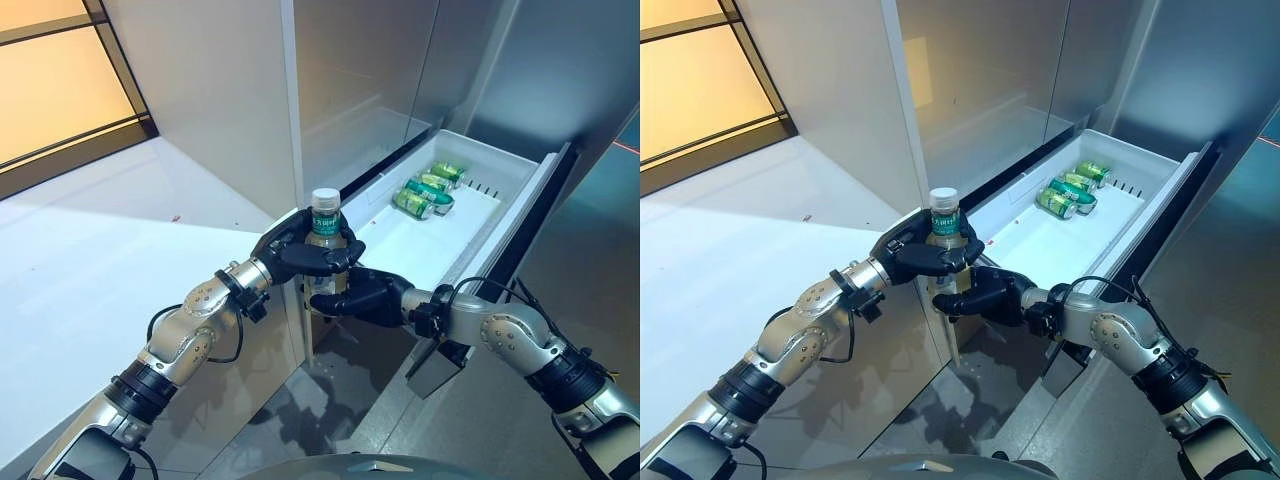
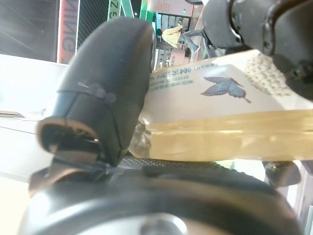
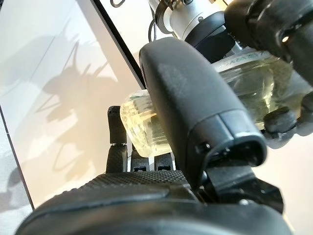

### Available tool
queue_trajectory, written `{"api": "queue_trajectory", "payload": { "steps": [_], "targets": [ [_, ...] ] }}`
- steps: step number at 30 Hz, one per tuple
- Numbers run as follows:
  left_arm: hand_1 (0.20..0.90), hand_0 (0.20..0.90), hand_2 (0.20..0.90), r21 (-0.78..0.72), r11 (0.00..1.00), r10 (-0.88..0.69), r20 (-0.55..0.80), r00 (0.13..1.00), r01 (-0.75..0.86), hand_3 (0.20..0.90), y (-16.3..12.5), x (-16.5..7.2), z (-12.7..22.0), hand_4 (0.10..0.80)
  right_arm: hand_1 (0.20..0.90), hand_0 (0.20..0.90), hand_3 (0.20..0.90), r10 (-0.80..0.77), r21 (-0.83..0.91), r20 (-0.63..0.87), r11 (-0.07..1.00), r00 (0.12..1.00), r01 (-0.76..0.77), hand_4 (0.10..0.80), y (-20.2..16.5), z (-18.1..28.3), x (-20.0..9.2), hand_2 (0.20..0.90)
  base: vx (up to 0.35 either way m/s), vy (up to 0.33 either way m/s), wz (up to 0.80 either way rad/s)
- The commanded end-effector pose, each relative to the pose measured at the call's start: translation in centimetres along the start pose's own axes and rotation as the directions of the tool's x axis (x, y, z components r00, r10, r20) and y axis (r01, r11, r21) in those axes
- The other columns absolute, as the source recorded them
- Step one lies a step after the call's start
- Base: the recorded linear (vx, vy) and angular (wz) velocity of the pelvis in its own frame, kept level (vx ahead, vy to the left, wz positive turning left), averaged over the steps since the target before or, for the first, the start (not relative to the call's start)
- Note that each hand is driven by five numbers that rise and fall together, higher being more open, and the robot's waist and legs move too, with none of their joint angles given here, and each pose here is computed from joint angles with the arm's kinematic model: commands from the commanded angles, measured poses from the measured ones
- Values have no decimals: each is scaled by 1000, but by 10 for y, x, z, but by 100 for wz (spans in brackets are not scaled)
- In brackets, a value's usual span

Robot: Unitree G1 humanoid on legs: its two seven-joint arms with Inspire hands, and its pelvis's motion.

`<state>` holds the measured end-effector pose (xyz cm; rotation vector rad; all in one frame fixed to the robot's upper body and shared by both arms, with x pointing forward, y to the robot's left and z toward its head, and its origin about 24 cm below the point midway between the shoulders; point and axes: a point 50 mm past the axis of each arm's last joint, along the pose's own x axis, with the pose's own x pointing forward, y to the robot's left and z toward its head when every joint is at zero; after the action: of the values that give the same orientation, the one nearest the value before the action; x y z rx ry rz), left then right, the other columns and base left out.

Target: Put drinks into fridge and close the fridge

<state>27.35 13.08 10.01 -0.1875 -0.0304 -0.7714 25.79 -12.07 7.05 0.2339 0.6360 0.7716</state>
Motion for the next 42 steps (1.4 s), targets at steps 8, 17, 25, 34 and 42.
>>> {"api": "queue_trajectory", "payload": {
  "steps": [8, 17, 25, 34, 42],
  "targets": [
    [900, 900, 900, 174, 922, -387, 414, 824, 346, 900, -66, 44, 76, 800, 300, 300, 200, 345, -169, 568, 938, 748, -304, 100, 67, 113, -11, 300, 0, 0, 0],
    [900, 900, 900, 281, 955, -243, 537, 808, 100, 900, -53, 37, 97, 800, 300, 300, 200, 259, -234, 675, 963, 691, -132, 100, 54, 137, -27, 300, -1, -1, 1],
    [900, 900, 900, 283, 935, -76, 747, 661, -212, 900, -40, 10, 125, 800, 300, 300, 200, 105, -233, 784, 963, 612, 133, 100, 29, 158, -55, 300, 0, -1, 0],
    [900, 900, 900, 221, 913, 36, 794, 608, -342, 900, -27, 0, 133, 800, 300, 300, 200, -17, -153, 855, 947, 519, 283, 100, 10, 172, -79, 300, 0, 0, 0],
    [900, 900, 900, 142, 922, 142, 743, 654, -362, 900, -9, -6, 119, 800, 300, 300, 200, -162, -49, 883, 902, 440, 429, 100, -19, 175, -104, 300, 0, 0, 0]
  ]
}}
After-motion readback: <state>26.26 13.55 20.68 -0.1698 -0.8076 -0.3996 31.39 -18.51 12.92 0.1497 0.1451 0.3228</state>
